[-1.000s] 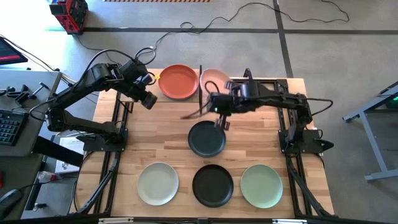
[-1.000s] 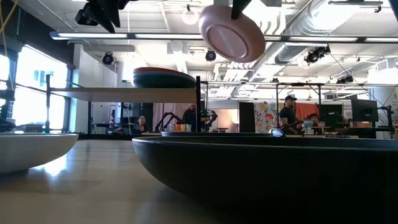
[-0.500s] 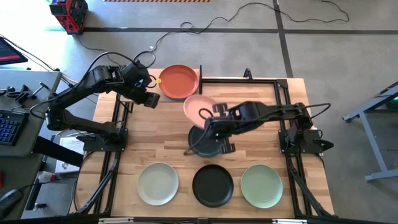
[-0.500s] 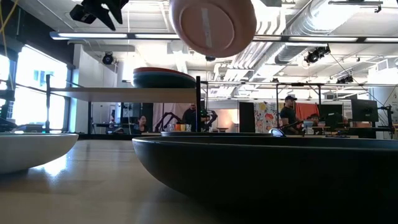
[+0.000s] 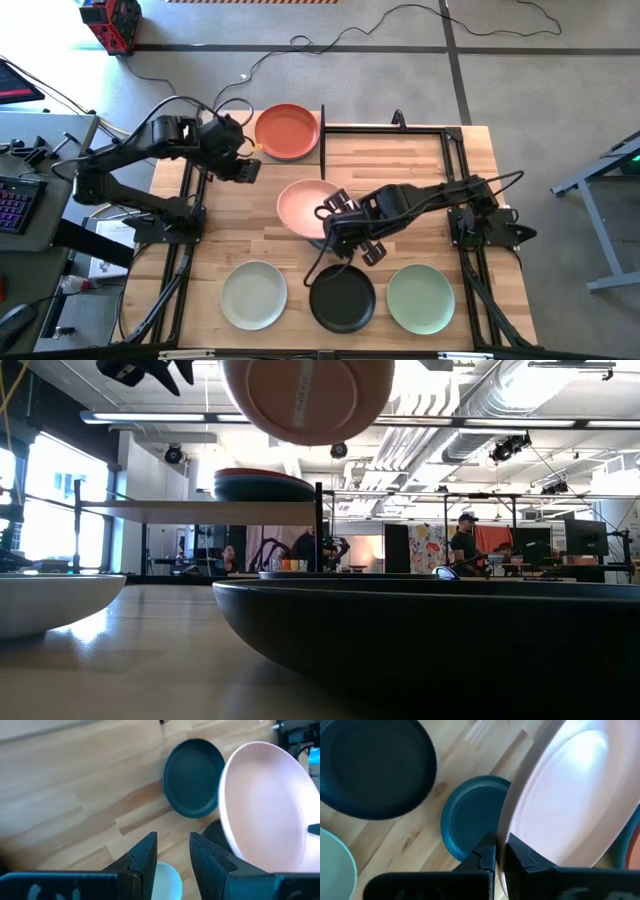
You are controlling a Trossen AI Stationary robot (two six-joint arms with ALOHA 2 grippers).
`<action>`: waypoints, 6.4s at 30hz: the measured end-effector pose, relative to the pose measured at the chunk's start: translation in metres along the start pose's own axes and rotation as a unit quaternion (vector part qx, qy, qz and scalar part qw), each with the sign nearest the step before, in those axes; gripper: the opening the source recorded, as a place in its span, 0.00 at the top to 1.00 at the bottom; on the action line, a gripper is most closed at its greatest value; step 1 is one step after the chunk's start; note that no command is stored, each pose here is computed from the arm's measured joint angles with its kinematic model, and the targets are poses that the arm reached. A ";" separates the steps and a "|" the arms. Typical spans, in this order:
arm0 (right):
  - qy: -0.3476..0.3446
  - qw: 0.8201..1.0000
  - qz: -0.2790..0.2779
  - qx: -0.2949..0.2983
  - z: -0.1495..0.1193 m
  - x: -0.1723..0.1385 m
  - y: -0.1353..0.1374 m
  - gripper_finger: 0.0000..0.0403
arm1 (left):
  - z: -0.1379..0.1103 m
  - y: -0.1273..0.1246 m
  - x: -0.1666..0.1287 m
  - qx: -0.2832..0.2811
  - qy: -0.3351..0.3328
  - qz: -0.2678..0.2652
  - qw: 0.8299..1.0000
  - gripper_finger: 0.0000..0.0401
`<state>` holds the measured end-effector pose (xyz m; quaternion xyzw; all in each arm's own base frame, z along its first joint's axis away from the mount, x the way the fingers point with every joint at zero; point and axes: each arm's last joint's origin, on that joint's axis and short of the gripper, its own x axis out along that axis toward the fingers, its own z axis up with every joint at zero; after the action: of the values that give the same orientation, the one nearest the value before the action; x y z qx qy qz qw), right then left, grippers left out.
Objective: Place and stack plates onto a shelf
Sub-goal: Stack the peach plate on top of the orange plate on the shelf
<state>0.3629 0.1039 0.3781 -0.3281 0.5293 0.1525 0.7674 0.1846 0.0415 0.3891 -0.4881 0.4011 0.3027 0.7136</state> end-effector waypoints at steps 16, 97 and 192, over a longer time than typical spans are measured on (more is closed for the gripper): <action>-0.032 0.998 0.009 -0.049 0.005 0.000 0.000 1.00 | -0.016 -0.039 0.038 -0.001 0.019 0.007 1.000 0.74; 0.108 0.986 -0.099 0.083 -0.029 0.005 -0.032 0.64 | 0.092 0.021 0.044 -0.013 -0.089 0.070 0.993 0.99; 0.073 0.961 -0.126 0.235 -0.058 0.015 -0.088 0.64 | 0.161 0.090 0.052 0.020 -0.122 0.154 0.980 0.81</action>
<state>0.3788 -0.0019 0.3813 -0.2129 0.5589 -0.0987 0.7953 0.1811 0.2254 0.3360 -0.3662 0.3874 0.4579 0.7114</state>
